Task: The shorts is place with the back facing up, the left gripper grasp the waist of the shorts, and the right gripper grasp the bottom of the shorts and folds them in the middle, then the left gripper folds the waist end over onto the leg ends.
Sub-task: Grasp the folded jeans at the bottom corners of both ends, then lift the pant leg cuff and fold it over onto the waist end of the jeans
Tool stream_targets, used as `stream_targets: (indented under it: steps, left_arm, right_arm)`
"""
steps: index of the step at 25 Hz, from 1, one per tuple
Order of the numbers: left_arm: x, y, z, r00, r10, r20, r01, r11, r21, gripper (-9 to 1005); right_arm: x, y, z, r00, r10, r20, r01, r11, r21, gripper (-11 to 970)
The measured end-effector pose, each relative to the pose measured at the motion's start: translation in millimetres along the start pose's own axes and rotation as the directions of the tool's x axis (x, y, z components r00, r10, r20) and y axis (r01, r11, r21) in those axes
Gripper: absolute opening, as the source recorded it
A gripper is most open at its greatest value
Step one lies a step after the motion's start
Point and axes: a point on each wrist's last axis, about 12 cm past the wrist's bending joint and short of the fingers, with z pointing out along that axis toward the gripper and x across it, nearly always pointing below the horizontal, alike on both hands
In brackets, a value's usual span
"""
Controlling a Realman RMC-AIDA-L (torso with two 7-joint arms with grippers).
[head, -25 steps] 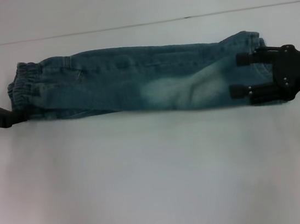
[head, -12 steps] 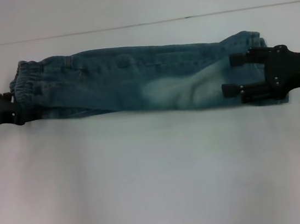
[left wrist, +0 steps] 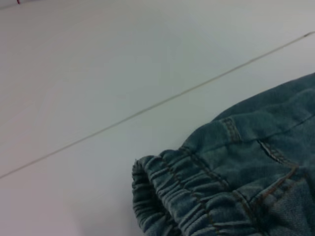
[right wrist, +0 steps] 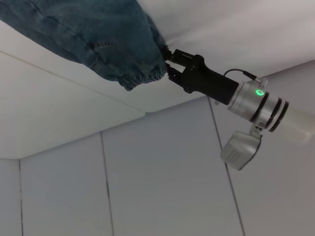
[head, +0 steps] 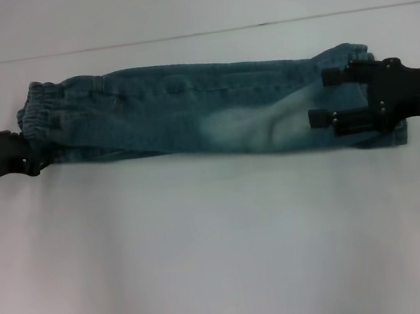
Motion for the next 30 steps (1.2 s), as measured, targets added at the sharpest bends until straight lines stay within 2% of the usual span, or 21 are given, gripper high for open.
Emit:
stream_targets:
  steps: [3,14,20,24,27,30]
  left_arm:
    - [0.5,0.7,-0.9,1.000,0.003,0.013,-0.002,1.000,-0.003,446]
    - [3.7,-1.1,-3.6,0.997,0.030,0.073,-0.030,1.000,0.000,214]
    - [2.8,-3.0,-4.0,0.996,0.034,0.085,-0.036,0.999,0.012,17]
    - [0.5,-3.2,-8.0,0.992,0.023,0.123,-0.027,0.999,0.027,17]
    - [-4.1,-2.4,-15.6,0.985,0.012,0.173,-0.021,0.999,0.047,17]
    - [-11.8,-3.7,-26.3,0.969,-0.002,0.246,-0.021,0.996,0.092,17]
  right_arm:
    - [-0.3,-0.9,1.5,1.000,0.000,-0.001,0.000,1.000,0.006,924]
    - [0.5,-3.3,4.0,1.000,0.007,-0.003,-0.007,1.000,0.029,922]
    - [3.4,-5.1,10.3,1.000,0.025,-0.005,-0.024,0.997,0.067,921]
    - [6.5,-6.8,16.4,1.000,0.023,-0.006,-0.022,0.994,0.107,920]
    - [11.5,-5.3,25.8,1.000,-0.014,-0.005,0.015,0.990,0.141,920]
    - [19.5,-3.8,39.3,0.999,-0.035,0.006,0.034,0.981,0.190,758]
